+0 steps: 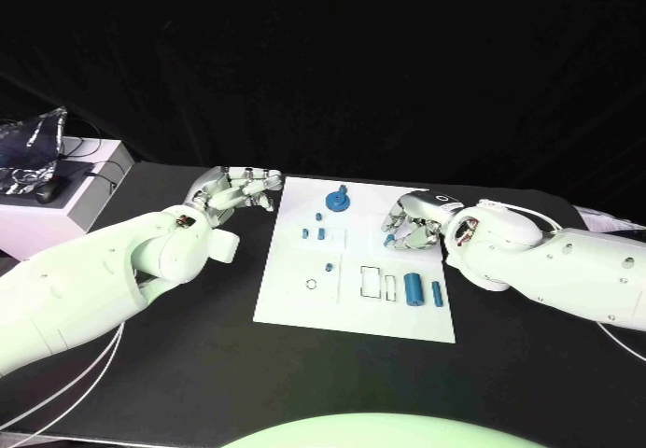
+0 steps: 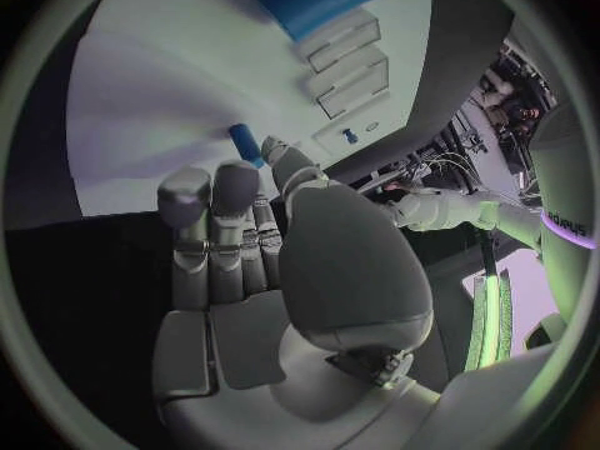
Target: Assemble the parts on the task board
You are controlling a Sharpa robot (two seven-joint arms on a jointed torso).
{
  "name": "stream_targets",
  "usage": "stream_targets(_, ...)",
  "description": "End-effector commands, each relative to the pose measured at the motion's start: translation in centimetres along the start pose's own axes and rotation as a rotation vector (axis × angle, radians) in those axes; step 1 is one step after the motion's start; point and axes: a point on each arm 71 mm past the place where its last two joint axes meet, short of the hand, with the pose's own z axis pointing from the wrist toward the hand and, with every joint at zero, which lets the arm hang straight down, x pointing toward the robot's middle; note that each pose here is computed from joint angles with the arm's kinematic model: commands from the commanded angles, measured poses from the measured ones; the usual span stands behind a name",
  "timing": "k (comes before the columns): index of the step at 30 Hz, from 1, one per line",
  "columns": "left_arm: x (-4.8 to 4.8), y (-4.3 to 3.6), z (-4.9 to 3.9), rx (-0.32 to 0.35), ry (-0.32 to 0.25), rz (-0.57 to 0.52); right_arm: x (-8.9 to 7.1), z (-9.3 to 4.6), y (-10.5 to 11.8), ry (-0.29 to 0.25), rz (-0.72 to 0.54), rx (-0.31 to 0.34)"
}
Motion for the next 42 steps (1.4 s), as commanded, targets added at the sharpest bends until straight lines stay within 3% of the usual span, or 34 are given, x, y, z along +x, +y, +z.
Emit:
stream_targets(1,0.25,-0.05,0.03,0.007,0.018,-0.004,0.34,0.05,0.12,0.041,-0.044,-0.003)
stream_targets(23,0.15,-0.02,0.0,0.003,0.014,-0.003,0.9,0.5,0.37,0.045,-0.085,0.006)
stream_targets(33,0.13,-0.01,-0.01,0.002,0.013,-0.002,0.69,0.5,0.74,0.004,-0.075,-0.003)
stream_targets(42,-0.09,0.02,-0.06,0.0,0.008,0.0,-0.01,-0.04,0.59,-0.062,-0.014,0.031)
